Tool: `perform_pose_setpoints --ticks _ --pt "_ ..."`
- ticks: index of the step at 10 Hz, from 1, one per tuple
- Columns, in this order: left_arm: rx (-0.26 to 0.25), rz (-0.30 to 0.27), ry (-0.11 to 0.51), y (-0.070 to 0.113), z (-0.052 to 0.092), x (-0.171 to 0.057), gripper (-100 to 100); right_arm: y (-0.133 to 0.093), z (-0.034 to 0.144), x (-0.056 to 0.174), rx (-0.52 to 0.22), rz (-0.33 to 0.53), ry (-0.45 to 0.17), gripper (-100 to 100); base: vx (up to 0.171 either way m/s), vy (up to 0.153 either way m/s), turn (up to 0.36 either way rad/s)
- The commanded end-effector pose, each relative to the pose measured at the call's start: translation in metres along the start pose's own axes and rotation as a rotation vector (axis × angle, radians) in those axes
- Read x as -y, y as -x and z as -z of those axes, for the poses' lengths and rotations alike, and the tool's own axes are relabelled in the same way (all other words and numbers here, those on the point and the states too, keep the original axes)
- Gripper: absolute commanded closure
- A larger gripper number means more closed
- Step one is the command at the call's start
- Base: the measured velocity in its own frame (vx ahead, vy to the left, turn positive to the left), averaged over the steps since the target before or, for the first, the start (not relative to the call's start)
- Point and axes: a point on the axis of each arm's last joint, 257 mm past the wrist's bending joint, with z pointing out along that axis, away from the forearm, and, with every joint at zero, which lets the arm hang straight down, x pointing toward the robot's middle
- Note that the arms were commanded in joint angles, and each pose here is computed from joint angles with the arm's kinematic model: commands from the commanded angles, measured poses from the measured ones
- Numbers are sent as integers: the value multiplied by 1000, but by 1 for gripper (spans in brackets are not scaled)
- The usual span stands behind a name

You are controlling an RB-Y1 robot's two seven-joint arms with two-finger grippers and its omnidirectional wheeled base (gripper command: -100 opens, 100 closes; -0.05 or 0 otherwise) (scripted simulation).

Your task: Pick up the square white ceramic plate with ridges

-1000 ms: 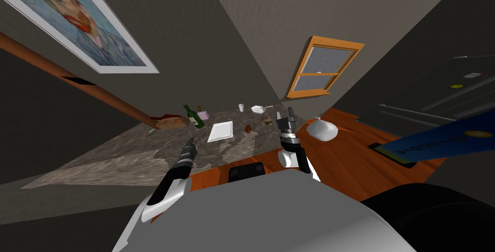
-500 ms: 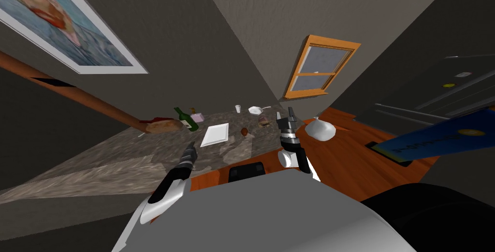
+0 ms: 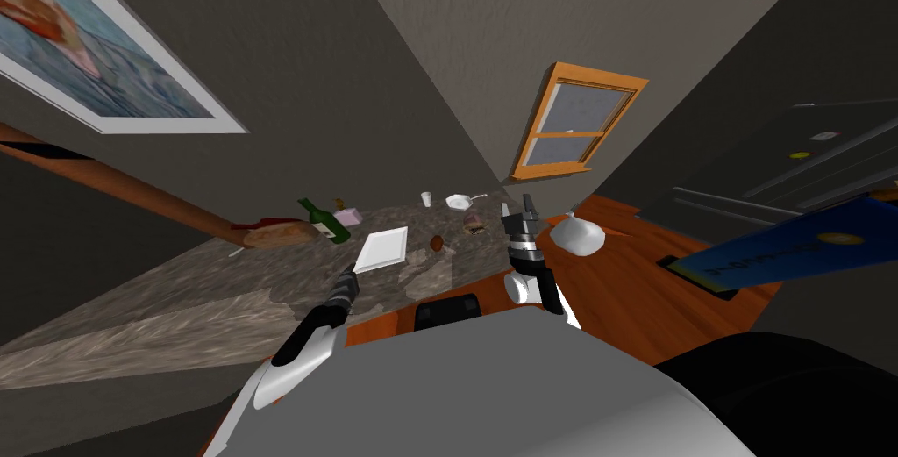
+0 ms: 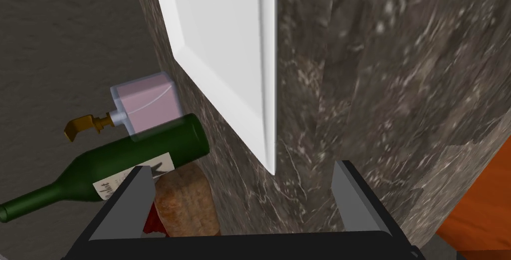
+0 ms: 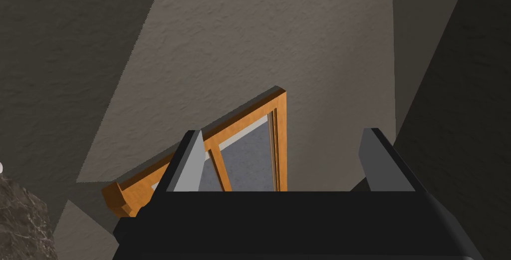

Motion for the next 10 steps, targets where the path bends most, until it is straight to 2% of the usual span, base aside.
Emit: perform_pose_setpoints --ticks 1,4,5,6,7,10 --pt "0 8 38 0 0 -9 -100 0 0 0 0 0 0 0 55 -88 -32" --pt "-2 25 92 -2 2 -23 -100 0 0 0 0 0 0 0 46 -62 -25" --pt "-1 21 79 -1 2 -19 -100 0 0 0 0 0 0 0 20 -27 -1" --pt "-2 22 82 -1 2 -20 0 0 0 0 0 0 0 0 4 -5 2" --pt "1 23 82 -1 -7 -21 -100 0 0 0 0 0 0 0 5 4 -22" --pt "4 26 82 -1 -20 -22 -100 0 0 0 0 0 0 0 8 13 -16"
